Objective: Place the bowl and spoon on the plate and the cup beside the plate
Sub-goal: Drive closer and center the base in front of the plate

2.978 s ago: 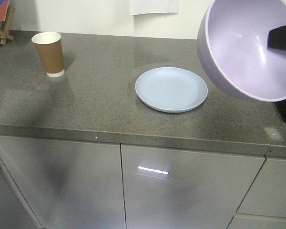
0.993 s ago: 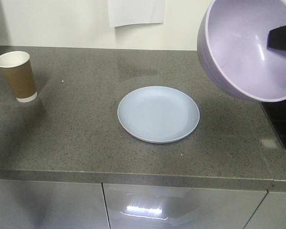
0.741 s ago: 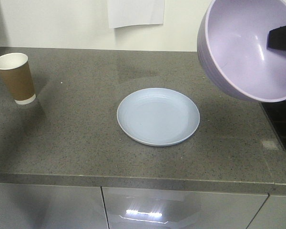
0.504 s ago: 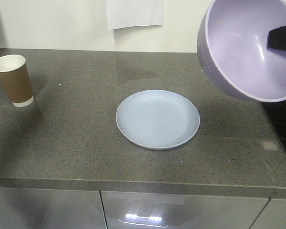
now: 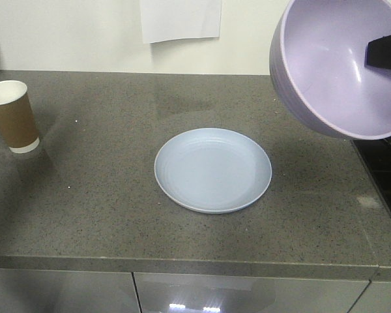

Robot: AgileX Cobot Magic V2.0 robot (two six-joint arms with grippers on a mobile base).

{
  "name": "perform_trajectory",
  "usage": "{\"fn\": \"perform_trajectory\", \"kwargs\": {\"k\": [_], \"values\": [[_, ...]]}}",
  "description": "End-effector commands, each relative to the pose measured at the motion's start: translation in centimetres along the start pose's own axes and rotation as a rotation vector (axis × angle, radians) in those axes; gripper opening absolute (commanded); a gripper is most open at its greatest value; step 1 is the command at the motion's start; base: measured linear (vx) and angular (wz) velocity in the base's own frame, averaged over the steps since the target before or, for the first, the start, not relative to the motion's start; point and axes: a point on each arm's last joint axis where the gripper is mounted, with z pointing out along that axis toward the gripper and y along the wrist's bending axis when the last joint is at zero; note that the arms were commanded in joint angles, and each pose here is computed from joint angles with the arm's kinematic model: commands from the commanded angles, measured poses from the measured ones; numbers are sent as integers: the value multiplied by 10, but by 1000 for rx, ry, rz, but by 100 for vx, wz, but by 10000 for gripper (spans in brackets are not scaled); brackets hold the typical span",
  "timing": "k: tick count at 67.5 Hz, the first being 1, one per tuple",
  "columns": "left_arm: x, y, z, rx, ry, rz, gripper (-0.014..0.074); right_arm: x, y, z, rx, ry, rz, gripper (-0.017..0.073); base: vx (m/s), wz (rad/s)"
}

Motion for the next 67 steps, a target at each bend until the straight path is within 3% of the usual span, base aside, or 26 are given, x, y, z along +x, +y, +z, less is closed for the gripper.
{"fn": "perform_trajectory", "kwargs": {"k": [1, 67], "values": [[-13, -5, -10, 1, -114, -8, -6, -13, 7, -11, -5, -100, -7, -6, 3, -1], [-13, -5, -10, 1, -114, -8, -6, -12, 7, -11, -8, -96, -7, -6, 4, -1]]}}
